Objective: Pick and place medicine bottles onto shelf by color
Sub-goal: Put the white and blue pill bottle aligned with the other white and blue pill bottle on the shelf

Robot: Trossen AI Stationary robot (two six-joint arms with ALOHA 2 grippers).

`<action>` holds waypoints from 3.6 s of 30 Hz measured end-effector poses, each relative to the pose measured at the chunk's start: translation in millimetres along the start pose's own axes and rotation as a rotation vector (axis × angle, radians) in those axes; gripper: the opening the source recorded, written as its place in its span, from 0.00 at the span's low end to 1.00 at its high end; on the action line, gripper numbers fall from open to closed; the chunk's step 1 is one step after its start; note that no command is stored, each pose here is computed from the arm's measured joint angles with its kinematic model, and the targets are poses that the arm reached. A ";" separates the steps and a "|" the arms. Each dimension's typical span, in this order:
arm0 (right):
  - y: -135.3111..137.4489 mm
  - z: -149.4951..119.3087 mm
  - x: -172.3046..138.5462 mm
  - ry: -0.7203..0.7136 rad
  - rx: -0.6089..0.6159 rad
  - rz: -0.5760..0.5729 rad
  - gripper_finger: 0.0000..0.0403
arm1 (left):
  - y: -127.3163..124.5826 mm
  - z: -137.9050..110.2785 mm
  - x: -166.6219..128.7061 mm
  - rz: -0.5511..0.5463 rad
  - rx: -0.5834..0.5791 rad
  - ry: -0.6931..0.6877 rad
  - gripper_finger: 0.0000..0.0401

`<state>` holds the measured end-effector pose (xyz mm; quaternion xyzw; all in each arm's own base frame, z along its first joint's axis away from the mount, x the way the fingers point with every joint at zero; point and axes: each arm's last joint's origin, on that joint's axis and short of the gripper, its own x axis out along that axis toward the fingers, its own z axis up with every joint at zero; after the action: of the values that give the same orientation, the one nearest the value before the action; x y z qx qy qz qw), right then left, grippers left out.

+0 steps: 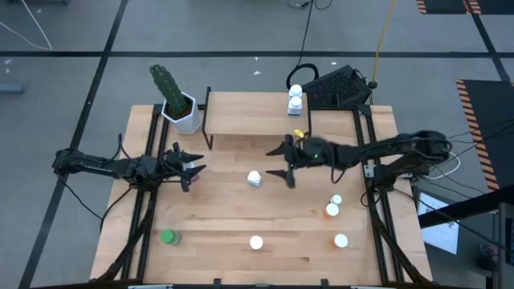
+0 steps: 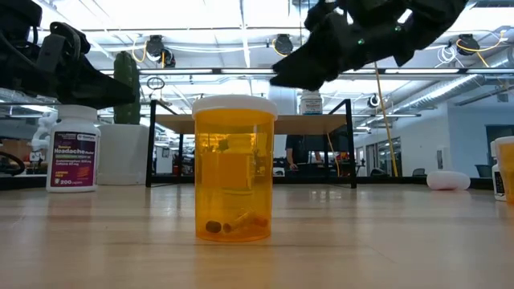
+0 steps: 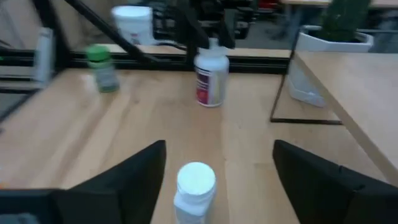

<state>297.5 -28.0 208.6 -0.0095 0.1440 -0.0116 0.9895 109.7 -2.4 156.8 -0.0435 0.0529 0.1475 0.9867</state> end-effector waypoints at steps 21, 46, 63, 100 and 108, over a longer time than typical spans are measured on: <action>34.4 -55.9 83.2 0.094 0.071 -0.115 0.79 | 0.0 -0.4 0.0 0.000 0.014 0.005 0.47; 35.2 -65.1 81.8 0.196 0.011 -0.086 0.45 | 0.7 0.6 0.1 0.026 0.021 -0.009 0.47; 35.7 -47.3 77.4 0.107 0.047 -0.047 0.41 | 0.0 26.5 -2.6 0.046 0.150 -0.142 0.47; 28.3 -22.9 68.1 -0.015 -0.067 0.166 0.41 | -14.4 62.8 -16.2 -0.168 0.090 -0.118 0.47; -8.1 53.6 -14.2 -0.066 -0.236 -0.027 0.41 | -23.6 62.1 -21.7 -0.219 0.070 -0.119 0.47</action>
<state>299.0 -34.9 264.2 -0.1284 0.1118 -0.0073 0.9854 101.7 -24.8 222.5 -0.0056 -0.0055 0.0390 0.9992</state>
